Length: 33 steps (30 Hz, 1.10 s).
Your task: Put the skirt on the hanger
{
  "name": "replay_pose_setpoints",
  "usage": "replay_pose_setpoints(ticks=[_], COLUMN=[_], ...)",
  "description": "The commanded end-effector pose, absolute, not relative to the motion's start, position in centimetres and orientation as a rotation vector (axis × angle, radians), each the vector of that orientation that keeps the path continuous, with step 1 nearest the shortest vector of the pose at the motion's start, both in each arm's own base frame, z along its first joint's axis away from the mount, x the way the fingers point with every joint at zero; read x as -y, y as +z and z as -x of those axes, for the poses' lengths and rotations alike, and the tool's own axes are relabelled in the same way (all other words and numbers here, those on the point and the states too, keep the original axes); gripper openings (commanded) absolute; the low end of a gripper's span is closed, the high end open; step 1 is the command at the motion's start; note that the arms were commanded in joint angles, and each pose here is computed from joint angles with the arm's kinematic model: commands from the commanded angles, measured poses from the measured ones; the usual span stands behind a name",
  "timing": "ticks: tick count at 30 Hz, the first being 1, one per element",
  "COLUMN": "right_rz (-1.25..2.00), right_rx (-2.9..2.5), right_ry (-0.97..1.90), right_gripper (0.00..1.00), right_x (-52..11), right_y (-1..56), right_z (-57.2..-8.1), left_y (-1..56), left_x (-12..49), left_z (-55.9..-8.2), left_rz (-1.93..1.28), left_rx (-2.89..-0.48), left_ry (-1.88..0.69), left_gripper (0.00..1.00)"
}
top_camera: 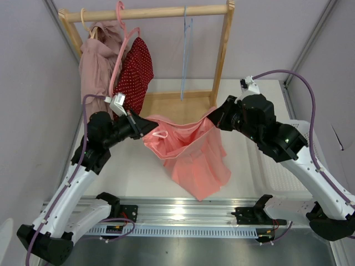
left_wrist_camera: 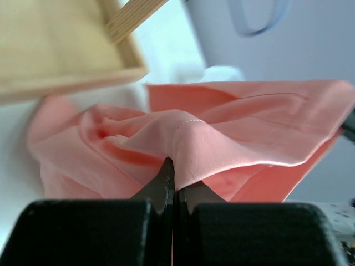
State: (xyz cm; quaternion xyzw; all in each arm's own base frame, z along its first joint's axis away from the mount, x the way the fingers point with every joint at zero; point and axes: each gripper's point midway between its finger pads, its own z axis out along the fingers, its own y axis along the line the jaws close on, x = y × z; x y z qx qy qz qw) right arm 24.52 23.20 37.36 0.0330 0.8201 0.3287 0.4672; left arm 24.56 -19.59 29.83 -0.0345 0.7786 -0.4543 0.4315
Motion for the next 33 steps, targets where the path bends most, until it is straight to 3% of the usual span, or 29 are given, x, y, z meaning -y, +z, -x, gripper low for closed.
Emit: replay_pose_setpoints(ticks=[1, 6, 7, 17, 28, 33], right_rz=[-0.026, -0.069, -0.102, -0.294, -0.269, -0.280], right_rx=[-1.902, -2.026, -2.076, -2.286, -2.331, -2.360], right_ry=[0.886, 0.795, 0.791, 0.815, 0.896, 0.787], right_gripper=[0.00, 0.00, 0.00, 0.00, 0.00, 0.16], right_x=[-23.7, -22.3, -22.3, -19.0, -18.9, -18.4], right_y=[41.3, 35.1, 31.6, 15.5, 10.0, 8.3], right_z=[-24.3, -24.1, -24.2, -21.1, -17.1, -16.2], left_y=[36.2, 34.4, 32.7, 15.8, 7.5, 6.7], left_x=[20.2, 20.8, 21.0, 21.8, 21.9, 22.3], left_z=[-23.5, -24.1, -23.9, -20.5, -19.1, -18.8], left_rz=[-0.022, -0.012, -0.002, 0.116, 0.178, 0.136], left_rx=[-1.792, -1.862, -1.895, -2.222, -2.349, -2.357], left_ry=[-1.286, -1.319, -1.337, -1.359, -1.300, -1.247], left_gripper=[0.00, 0.00, 0.00, 0.00, 0.00, 0.00])
